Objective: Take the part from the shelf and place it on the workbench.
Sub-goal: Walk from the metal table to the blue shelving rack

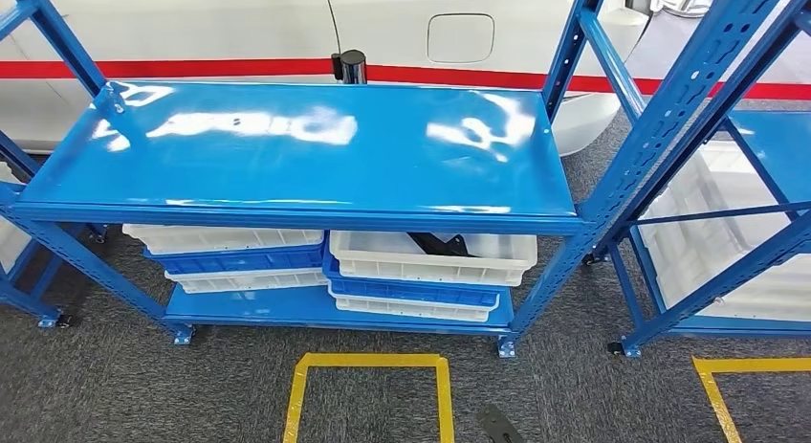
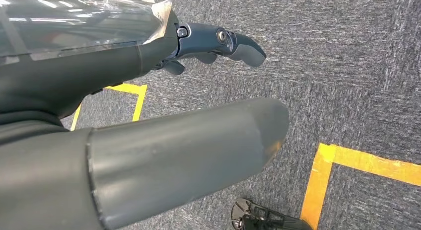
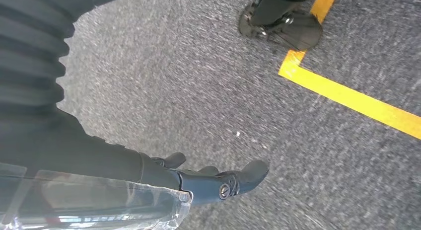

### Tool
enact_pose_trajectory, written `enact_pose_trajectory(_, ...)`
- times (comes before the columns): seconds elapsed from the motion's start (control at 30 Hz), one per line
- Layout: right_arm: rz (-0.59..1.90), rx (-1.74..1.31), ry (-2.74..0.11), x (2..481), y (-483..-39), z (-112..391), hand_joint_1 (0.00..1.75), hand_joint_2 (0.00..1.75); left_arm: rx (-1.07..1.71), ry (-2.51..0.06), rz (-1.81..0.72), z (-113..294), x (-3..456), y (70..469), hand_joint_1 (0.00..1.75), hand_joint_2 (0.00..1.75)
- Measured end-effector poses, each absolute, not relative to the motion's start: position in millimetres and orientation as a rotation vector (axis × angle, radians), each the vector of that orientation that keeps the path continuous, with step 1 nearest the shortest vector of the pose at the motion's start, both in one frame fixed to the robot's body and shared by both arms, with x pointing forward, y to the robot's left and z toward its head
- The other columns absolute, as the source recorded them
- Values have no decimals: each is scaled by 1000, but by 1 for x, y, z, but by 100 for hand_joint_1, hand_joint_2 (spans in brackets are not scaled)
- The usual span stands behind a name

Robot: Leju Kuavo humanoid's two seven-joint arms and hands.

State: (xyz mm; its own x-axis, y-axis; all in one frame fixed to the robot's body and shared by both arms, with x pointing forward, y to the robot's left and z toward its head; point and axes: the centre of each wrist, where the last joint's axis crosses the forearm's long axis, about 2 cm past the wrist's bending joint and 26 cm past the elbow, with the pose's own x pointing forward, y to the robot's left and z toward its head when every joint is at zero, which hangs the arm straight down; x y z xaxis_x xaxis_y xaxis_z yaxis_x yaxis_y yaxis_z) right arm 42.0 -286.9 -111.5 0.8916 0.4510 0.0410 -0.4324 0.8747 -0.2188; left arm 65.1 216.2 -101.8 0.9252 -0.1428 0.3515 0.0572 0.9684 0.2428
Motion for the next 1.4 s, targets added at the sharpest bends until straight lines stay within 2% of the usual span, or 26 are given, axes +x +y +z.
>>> enact_pose_trajectory(0.83, 463, -215, -97, 44, -286, -111, 0, 0, 232, -377, -103, -102, 66, 216, 0, 0)
enact_pose_trajectory(0.87, 465, -217, -98, 44, -286, -111, 0, 0, 232, -377, -102, -102, 66, 216, 0, 44)
enact_pose_trajectory(0.97, 466, -230, -102, 44, -286, -111, 0, 131, 232, -376, -98, -102, 66, 216, 0, 175)
enact_pose_trajectory(1.0, 464, -233, -102, 44, -286, -111, 0, 175, 231, -375, -97, -102, 66, 216, 0, 175)
enact_pose_trajectory(1.37, 384, -170, -99, 31, -284, -113, 0, 175, 185, -312, -50, -107, 47, 238, 0, 175)
enact_pose_trajectory(1.4, 372, -162, -101, 29, -284, -113, 0, 175, 182, -308, -44, -108, 46, 241, 0, 131)
